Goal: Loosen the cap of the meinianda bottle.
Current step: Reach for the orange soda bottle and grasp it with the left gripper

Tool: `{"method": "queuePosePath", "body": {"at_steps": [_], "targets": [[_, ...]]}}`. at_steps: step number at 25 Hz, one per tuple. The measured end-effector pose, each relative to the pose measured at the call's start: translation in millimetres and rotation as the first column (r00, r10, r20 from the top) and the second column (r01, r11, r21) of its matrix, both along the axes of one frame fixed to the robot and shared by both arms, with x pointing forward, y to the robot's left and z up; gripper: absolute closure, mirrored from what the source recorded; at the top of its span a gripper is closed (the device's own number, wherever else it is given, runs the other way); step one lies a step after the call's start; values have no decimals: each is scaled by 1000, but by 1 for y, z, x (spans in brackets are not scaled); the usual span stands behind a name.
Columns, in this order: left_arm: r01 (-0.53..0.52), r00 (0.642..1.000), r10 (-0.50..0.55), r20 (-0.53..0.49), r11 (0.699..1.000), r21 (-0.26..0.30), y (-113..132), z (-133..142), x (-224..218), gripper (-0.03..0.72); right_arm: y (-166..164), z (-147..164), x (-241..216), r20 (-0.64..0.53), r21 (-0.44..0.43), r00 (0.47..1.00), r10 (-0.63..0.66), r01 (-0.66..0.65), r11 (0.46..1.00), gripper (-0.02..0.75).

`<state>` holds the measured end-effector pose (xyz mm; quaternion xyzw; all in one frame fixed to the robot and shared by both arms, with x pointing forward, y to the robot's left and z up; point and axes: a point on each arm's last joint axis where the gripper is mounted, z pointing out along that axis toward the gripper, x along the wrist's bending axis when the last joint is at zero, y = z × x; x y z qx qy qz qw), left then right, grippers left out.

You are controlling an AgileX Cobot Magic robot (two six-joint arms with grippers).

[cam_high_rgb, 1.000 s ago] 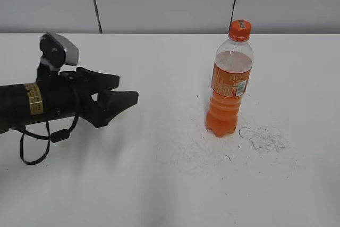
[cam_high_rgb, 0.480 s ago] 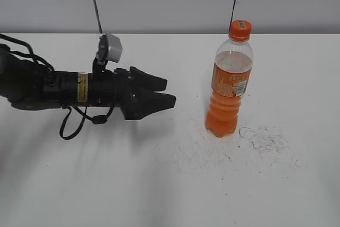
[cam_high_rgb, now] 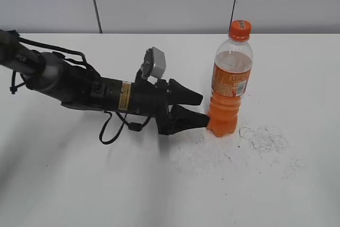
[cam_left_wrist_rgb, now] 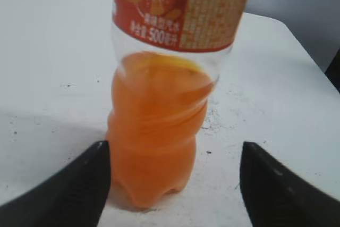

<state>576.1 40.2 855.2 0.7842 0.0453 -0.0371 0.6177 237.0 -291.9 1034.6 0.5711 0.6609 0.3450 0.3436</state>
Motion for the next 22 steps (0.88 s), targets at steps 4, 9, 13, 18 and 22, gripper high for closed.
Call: {"method": "queuePosePath", "body": {"at_steps": [4, 9, 13, 18, 22], "targets": [[15, 1000, -15, 15, 999, 28, -16, -11, 2, 69, 0, 0, 0, 0, 0, 1000, 0, 0, 1000, 234], [13, 1000, -13, 17, 1000, 23, -29, -21, 6, 64, 0, 0, 0, 0, 0, 1000, 0, 0, 1000, 234], [14, 1000, -14, 23, 1000, 17, -37, -28, 10, 64, 0, 0, 0, 0, 0, 1000, 0, 0, 1000, 234], [21, 999, -22, 35, 1000, 4, -49, -32, 12, 64, 0, 0, 0, 0, 0, 1000, 0, 0, 1000, 234], [25, 998, -25, 52, 1000, -8, -59, -27, 12, 64, 0, 0, 0, 0, 0, 1000, 0, 0, 1000, 234]]}}
